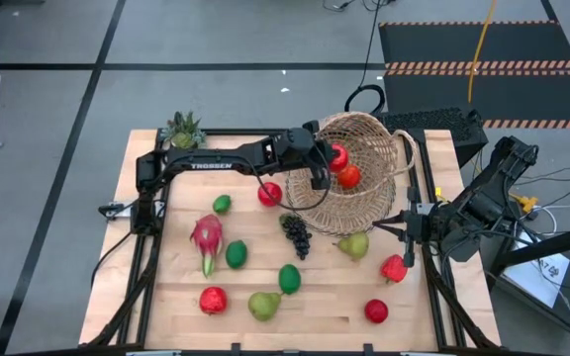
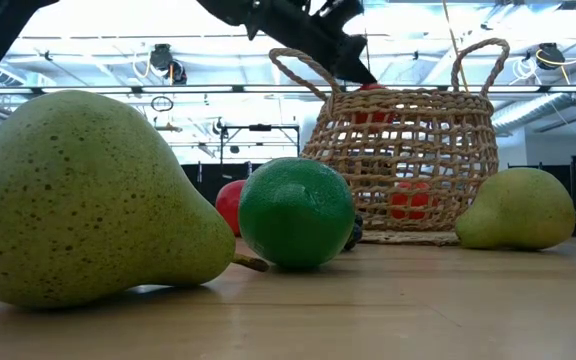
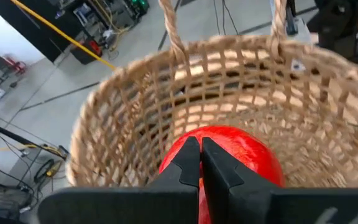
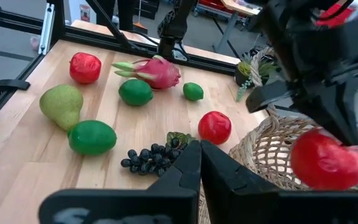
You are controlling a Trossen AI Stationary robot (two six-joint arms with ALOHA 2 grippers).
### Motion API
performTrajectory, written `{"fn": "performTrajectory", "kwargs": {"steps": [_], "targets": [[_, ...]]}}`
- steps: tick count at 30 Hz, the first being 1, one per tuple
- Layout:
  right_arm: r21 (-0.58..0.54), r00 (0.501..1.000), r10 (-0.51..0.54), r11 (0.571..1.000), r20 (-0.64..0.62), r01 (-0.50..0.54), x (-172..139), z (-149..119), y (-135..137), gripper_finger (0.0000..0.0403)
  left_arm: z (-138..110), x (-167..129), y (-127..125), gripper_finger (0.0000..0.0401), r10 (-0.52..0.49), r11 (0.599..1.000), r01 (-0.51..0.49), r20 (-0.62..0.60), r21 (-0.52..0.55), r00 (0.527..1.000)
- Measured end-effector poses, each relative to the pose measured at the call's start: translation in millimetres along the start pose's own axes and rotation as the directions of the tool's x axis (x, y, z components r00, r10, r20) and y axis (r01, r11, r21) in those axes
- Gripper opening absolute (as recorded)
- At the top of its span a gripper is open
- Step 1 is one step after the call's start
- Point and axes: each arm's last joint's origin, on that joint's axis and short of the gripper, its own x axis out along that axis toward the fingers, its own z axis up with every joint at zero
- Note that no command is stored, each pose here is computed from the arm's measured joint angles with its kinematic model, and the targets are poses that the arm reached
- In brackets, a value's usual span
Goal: Build produce basket
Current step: Put the red apple into the brown basket
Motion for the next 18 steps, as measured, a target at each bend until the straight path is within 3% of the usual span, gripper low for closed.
{"fn": "performTrajectory", "kwargs": {"steps": [18], "targets": [[0.000,1.000,0.001,1.000,0.000,-0.001,0.0,0.1,0.0,0.0004,-8.3,0.9,1.8,0.0011,-0.011,0.999,0.009,-0.048,-0.044,0.999]]}}
